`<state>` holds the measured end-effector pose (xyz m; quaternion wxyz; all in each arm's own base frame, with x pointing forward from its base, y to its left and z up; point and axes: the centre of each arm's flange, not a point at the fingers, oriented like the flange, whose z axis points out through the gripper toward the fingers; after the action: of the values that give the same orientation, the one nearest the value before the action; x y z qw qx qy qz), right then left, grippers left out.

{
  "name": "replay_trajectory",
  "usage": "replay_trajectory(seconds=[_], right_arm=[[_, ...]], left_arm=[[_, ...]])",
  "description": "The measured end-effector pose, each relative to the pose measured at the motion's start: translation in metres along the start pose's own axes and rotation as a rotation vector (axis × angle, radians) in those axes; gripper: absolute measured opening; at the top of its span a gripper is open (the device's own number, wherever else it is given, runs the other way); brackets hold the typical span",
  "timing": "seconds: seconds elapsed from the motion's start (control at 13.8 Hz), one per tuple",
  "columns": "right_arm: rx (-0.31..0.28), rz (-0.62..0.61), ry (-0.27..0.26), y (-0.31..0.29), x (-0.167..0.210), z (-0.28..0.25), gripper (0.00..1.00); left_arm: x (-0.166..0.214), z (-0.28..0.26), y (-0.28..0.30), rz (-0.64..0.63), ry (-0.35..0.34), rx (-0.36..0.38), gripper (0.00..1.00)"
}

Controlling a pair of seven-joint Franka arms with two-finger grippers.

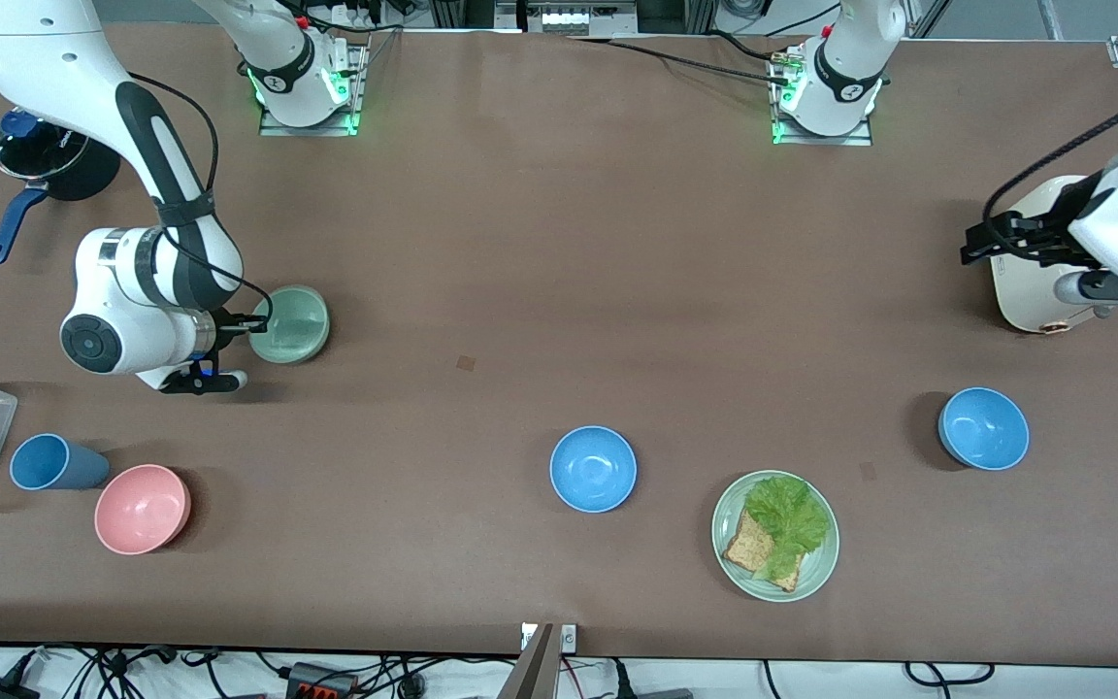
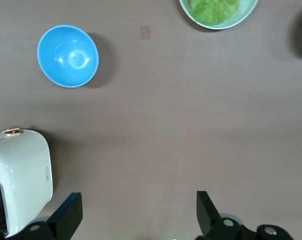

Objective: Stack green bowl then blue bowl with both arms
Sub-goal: 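Grasp the rim of the green bowl with the right gripper, then carry the green bowl to mid-table while the left gripper reaches the blue bowl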

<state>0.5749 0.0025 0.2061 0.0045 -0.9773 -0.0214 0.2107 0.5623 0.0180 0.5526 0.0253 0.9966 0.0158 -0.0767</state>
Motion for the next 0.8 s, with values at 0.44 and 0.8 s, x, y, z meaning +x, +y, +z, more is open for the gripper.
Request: replay_trajectory(seconds=[0.44, 0.8], right_arm=[[0.022, -0.182, 0.072, -0.117, 0.005, -0.058, 0.04], [0.034, -0.27, 0.071, -0.272, -0.028, -0.058, 0.04]], left_arm=[[0.022, 0.045, -0.07, -0.106, -0.08, -0.011, 1.0], [0.059, 0.111, -0.135, -0.158, -0.076, 0.068, 1.0]])
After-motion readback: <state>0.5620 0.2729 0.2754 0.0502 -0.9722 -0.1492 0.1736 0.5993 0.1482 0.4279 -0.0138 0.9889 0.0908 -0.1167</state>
